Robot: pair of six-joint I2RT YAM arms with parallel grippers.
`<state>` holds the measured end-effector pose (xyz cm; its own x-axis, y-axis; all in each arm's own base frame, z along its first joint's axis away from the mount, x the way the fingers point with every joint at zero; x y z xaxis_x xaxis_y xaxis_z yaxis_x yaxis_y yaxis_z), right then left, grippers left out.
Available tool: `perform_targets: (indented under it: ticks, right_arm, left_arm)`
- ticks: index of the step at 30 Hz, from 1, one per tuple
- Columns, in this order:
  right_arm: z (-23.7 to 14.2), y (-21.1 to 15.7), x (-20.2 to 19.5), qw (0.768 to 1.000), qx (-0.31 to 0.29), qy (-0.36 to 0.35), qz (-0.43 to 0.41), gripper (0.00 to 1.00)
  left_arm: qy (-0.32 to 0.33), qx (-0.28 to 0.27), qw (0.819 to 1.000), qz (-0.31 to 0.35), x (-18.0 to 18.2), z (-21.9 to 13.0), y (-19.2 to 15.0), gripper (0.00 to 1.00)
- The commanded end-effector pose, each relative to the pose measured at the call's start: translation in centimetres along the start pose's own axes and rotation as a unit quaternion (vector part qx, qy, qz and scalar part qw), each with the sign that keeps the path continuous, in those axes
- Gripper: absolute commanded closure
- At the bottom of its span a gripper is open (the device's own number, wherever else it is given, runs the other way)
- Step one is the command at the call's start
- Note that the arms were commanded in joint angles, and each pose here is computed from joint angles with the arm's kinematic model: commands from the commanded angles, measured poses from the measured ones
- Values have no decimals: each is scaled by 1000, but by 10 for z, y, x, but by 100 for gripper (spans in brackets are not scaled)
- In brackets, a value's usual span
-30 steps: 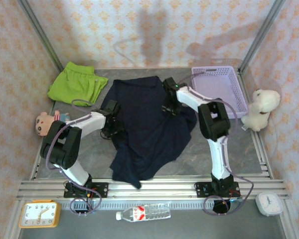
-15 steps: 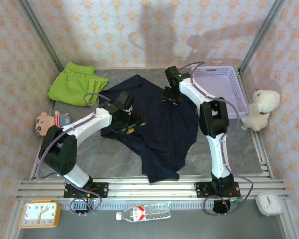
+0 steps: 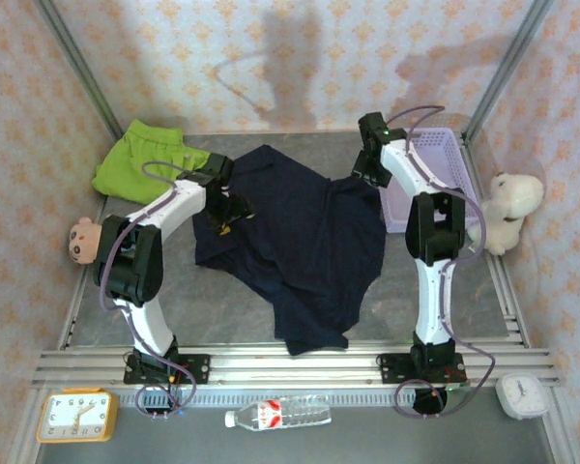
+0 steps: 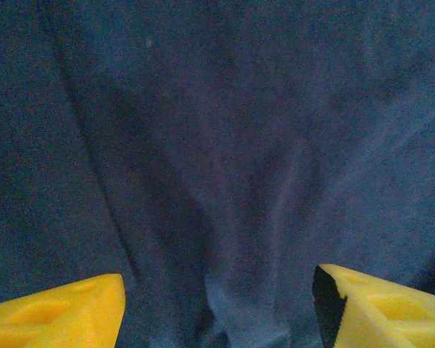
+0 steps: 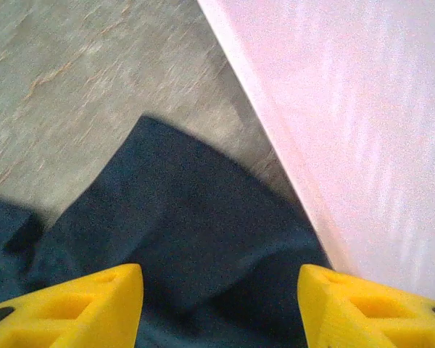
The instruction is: Fold and stack the mixed laundry pile
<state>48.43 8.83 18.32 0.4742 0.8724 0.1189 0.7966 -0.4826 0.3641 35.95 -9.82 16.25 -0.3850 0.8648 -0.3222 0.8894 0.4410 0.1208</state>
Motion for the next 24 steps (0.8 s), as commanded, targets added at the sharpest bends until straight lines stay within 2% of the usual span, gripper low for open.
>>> perform_targets:
  ticks: [1, 4, 7, 11, 13, 17, 21, 24]
  right_arm:
    - [10, 23, -17, 998, -21, -62, 23, 42]
    - [9, 48, -32, 994, -59, -87, 44, 41]
    - [7, 68, -51, 991, -67, -89, 73, 42]
    - [-8, 78, -57, 992, -71, -68, 75, 42]
    - [-22, 74, -51, 996, -58, -25, 71, 42]
    - [-52, 45, -37, 997, -19, 47, 58, 43]
    - [-72, -12, -18, 994, 30, 103, 32, 43]
    - [-74, -58, -13, 992, 64, 106, 19, 43]
  left_arm:
    - [23, -4, 1000, 8, 10, -13, -13, 30]
    - [39, -5, 999, 14, 16, -16, -14, 30]
    - [40, -9, 999, 14, 17, -20, -5, 30]
    - [32, -20, 999, 21, 8, -23, 13, 29]
    - [28, -23, 999, 33, -1, -23, 25, 29]
    - [36, -44, 996, 65, -14, -26, 46, 29]
    - [79, -34, 991, 102, -15, -6, 62, 29]
    - [119, -18, 986, 120, -11, 7, 68, 29]
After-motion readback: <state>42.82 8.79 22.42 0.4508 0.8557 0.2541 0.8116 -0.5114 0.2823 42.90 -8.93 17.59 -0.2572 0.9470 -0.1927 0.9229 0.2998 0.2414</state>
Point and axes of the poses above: each hand's point on the last joint's axis, 136 mm out from that joint toward the fingers, its own z axis out along the fingers, its own x axis along the line the jaws close on, y = z × x, the point moved 9 cm from there along -z, back along the fingers, and after that the axes turned 5 degrees about z, right-handed, at the moved point
